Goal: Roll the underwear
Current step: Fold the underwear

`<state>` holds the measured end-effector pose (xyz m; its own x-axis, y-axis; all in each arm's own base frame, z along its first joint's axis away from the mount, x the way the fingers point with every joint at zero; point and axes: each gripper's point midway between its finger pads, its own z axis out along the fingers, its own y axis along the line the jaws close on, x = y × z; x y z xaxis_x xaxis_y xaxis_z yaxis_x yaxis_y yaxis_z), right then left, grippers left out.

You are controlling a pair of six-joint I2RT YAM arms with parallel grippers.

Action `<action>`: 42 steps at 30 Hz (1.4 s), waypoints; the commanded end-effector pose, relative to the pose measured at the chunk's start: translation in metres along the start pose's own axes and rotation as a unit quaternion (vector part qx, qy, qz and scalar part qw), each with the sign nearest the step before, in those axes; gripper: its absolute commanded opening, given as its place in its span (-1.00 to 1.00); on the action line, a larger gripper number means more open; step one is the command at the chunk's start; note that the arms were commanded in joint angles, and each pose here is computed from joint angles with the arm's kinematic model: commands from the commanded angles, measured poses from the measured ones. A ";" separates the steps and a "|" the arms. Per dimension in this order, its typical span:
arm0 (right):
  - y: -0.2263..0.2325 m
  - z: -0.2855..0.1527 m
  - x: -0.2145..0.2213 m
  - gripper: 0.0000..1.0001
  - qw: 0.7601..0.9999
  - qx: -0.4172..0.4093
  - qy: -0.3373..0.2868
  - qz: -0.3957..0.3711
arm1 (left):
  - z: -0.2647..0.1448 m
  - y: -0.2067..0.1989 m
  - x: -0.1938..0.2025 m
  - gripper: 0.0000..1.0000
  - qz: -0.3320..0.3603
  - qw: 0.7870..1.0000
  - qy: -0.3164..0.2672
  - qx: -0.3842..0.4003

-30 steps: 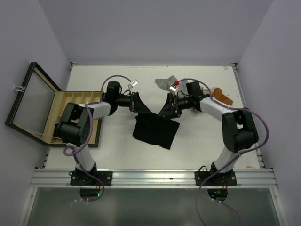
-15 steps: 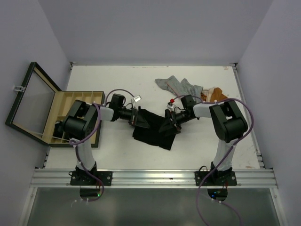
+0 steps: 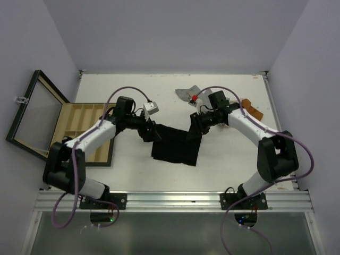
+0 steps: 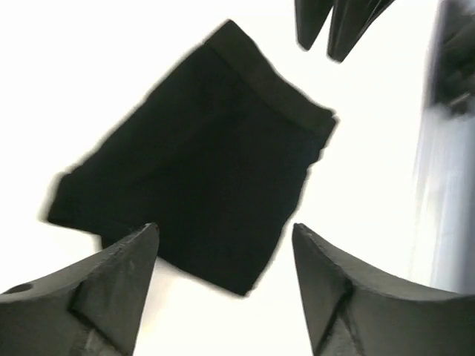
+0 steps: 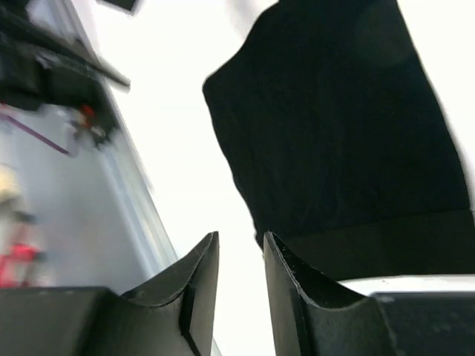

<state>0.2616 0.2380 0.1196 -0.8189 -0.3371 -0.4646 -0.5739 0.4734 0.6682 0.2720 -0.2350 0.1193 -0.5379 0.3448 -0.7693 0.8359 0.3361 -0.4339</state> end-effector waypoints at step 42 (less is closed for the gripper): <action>-0.021 0.009 0.109 0.29 0.787 0.138 0.165 -0.578 | -0.001 0.006 0.059 0.63 0.561 0.817 0.061 -0.118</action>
<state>0.1887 0.1943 0.0453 0.2091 -0.8611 -0.4635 -0.9605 -0.0918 -0.2627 0.2322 -0.1990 0.0484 0.5065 0.6673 -0.5460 0.8056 -0.1405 0.5756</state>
